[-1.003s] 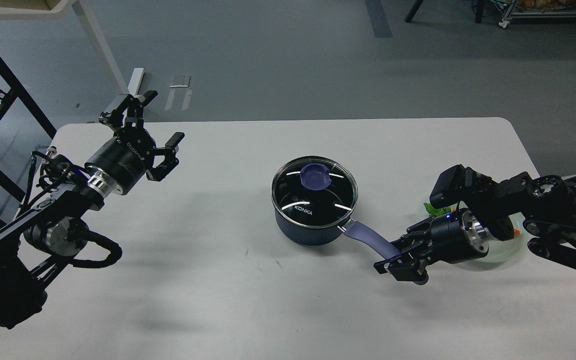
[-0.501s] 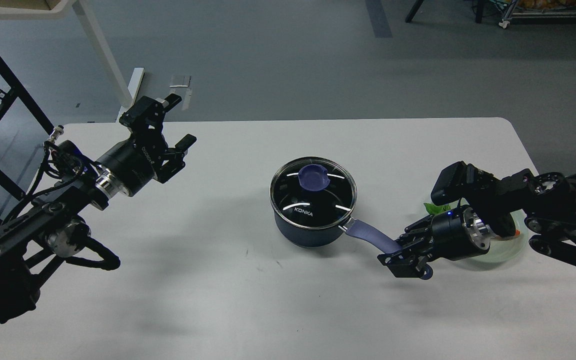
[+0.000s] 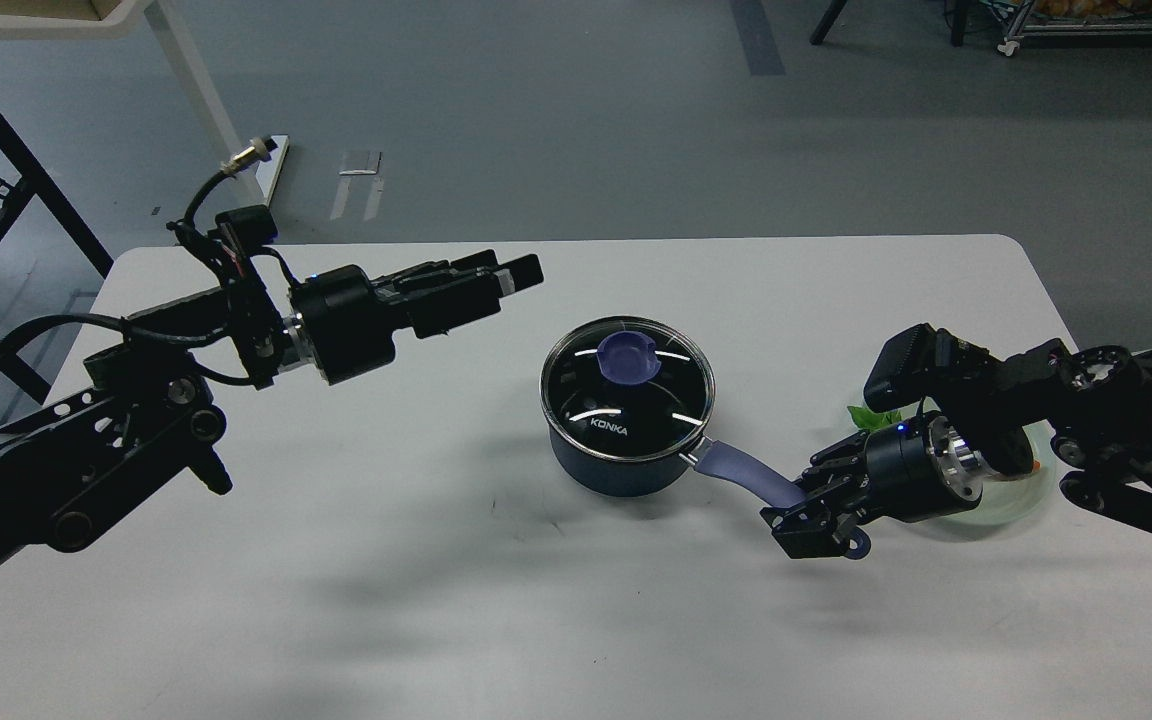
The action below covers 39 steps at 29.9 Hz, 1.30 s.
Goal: Open pot lid
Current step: 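Reach the left gripper over the pot to the blue lid knob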
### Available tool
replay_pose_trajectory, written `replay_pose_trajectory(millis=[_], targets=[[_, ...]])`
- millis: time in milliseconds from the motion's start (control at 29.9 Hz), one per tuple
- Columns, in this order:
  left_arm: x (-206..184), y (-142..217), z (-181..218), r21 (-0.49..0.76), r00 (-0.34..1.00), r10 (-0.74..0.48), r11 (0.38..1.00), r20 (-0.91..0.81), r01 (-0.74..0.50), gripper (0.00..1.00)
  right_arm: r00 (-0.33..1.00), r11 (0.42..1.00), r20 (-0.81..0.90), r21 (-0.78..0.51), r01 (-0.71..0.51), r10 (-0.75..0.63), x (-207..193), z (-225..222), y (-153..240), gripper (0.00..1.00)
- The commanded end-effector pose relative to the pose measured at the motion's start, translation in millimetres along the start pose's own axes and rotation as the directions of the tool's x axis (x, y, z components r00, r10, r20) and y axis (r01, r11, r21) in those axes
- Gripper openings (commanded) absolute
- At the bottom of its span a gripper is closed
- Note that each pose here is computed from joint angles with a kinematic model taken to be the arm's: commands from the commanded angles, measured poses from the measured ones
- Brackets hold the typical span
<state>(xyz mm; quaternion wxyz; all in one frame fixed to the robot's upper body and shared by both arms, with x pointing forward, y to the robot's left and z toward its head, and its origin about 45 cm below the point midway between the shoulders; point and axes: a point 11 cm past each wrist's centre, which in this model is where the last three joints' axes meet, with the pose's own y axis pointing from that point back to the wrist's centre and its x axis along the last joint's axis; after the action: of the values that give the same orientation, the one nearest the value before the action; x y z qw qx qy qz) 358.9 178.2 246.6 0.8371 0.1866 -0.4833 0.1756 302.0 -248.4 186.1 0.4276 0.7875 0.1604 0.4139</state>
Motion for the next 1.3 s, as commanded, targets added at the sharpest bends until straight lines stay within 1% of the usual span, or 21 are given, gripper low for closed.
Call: replay_pose_trajectory(millis=[0, 167, 267, 368, 468, 568, 702, 835, 1270], targets=[[-14.7, -16.2, 7.0, -0.042, 0.959, -0.042, 0.998, 0.279, 0.056, 0.99, 1.000, 1.000, 0.004, 0.002, 0.002, -0.002, -1.5, -0.3, -0.7, 0.27], [-16.9, -40.7, -0.1, -0.049, 0.907, -0.091, 0.991, 0.410, 0.121, 0.99, 1.000, 1.000, 0.003, 0.003, 0.002, -0.002, -1.3, -0.6, -1.2, 0.27], [-11.6, -47.7, -5.6, -0.032, 0.894, -0.103, 0.991, 0.436, 0.129, 0.99, 1.000, 1.000, 0.003, 0.003, 0.002, -0.002, -1.3, -0.6, -1.2, 0.27], [-18.6, -60.5, -3.8, -0.036, 0.871, -0.137, 0.984, 0.472, 0.174, 0.99, 1.000, 1.000, 0.004, 0.004, 0.002, -0.002, -1.9, -0.8, -1.5, 0.27], [-28.9, -66.8, -4.2, -0.034, 0.864, -0.163, 0.978, 0.475, 0.204, 0.99, 1.000, 1.000, 0.004, 0.004, 0.002, -0.002, -1.9, -0.8, -1.5, 0.27], [-34.1, -75.3, -0.5, -0.044, 0.867, -0.166, 0.976, 0.469, 0.211, 0.99, 1.000, 1.000, 0.004, 0.004, 0.002, -0.002, -1.9, -0.8, -1.5, 0.27], [-39.2, -84.4, -5.8, -0.025, 0.867, -0.180, 0.976, 0.465, 0.216, 0.99, 1.000, 1.000, 0.005, 0.003, 0.002, -0.002, -2.1, -0.4, -1.0, 0.27], [-43.4, -86.7, -13.7, 0.003, 0.855, -0.210, 0.972, 0.474, 0.237, 0.99, 1.000, 1.000, 0.005, 0.003, 0.002, -0.002, -2.1, -0.4, -1.0, 0.27], [-53.4, -94.6, -15.0, 0.016, 0.854, -0.239, 0.965, 0.462, 0.261, 0.99, 1.000, 1.000, 0.004, 0.006, 0.003, -0.003, -2.2, -1.2, -2.2, 0.29]])
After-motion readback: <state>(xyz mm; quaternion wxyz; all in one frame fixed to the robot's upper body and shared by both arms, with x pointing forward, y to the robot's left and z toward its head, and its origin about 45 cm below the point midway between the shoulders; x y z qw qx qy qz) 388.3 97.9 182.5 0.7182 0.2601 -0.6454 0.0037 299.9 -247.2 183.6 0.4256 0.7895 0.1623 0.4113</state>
